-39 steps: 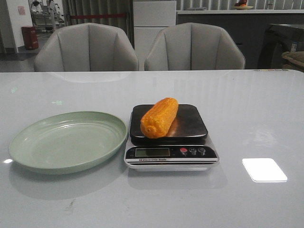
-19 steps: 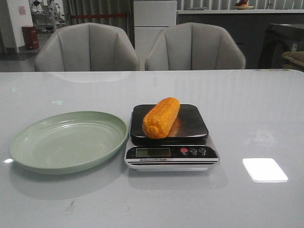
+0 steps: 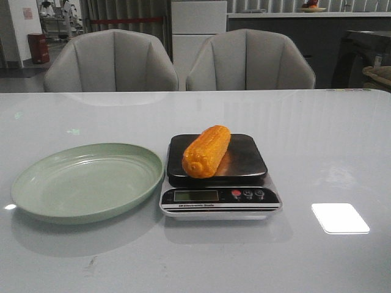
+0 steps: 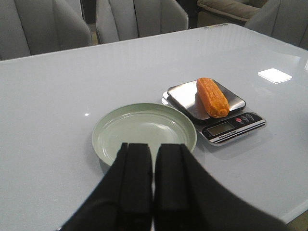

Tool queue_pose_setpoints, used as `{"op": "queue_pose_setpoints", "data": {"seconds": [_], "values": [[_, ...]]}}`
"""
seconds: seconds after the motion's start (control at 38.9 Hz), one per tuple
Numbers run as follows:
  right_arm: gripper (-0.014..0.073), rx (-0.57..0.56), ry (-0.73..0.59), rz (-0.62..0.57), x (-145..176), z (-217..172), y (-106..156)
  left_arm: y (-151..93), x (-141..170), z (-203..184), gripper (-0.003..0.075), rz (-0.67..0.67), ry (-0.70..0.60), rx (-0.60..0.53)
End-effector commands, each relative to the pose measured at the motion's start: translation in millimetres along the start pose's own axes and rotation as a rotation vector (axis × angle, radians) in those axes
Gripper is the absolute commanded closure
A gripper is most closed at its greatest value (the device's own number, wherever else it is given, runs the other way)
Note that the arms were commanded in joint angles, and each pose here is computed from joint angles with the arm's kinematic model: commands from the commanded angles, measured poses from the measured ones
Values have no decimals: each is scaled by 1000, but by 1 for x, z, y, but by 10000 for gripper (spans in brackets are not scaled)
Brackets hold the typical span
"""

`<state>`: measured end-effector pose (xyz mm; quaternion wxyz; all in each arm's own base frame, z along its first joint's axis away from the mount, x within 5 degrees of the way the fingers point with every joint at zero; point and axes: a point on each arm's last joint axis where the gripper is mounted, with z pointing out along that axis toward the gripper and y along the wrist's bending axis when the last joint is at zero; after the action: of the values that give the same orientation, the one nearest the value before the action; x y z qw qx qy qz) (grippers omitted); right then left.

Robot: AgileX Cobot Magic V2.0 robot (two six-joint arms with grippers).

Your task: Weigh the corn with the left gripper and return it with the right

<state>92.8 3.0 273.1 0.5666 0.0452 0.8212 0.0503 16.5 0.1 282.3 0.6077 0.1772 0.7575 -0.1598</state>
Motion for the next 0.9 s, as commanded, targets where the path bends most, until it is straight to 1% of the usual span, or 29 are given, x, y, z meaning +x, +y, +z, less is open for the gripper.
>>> {"op": "queue_pose_setpoints", "data": {"seconds": [0.0, 0.08, 0.13, 0.18, 0.21, 0.23, 0.31, 0.33, 0.36, 0.41, 0.54, 0.59, 0.67, 0.75, 0.87], "values": [[419, -1, -27, -19, -14, 5, 2, -1, -12, -4, 606, 4, -92, 6], [410, -10, -22, -16, -16, 9, 3, -1, -12, -4, 606, 4, -92, 6], [376, -27, -8, -6, -18, 11, 5, -1, -12, -4, 606, 4, -92, 6], [299, -51, 10, -13, -21, 13, 9, -1, -12, -4, 606, 4, -92, 6], [249, -67, 21, -20, -23, 15, 12, -1, -12, -4, 606, 4, -92, 6], [182, -91, 35, -32, -25, 17, 15, -1, -12, -4, 606, 4, -92, 6], [32, -150, 68, -58, -34, 24, 27, -1, -12, -4, 606, 4, -92, 6], [-9, -170, 78, -67, -38, 26, 31, -1, -12, -4, 606, 4, -92, 6], [-24, -186, 85, -74, -40, 28, 34, -1, -12, -4, 606, 4, -92, 6], [-8, -227, 102, -93, -49, 34, 45, -1, -12, -4, 606, 4, -92, 6], [-11, -317, 155, -136, -67, 48, 72, -1, -12, -4, 606, 4, -92, 6], [-11, -363, 182, -152, -76, 55, 88, -1, -12, -4, 606, 4, -92, 6], [-11, -418, 231, -139, -87, 67, 111, -1, -12, -4, 606, 4, -92, 6], [-11, -439, 292, -110, -98, 83, 131, -1, -12, -4, 606, 4, -92, 6], [-11, -410, 397, -56, -113, 114, 155, -1, -12, -4, 606, 4, -92, 6]]}}
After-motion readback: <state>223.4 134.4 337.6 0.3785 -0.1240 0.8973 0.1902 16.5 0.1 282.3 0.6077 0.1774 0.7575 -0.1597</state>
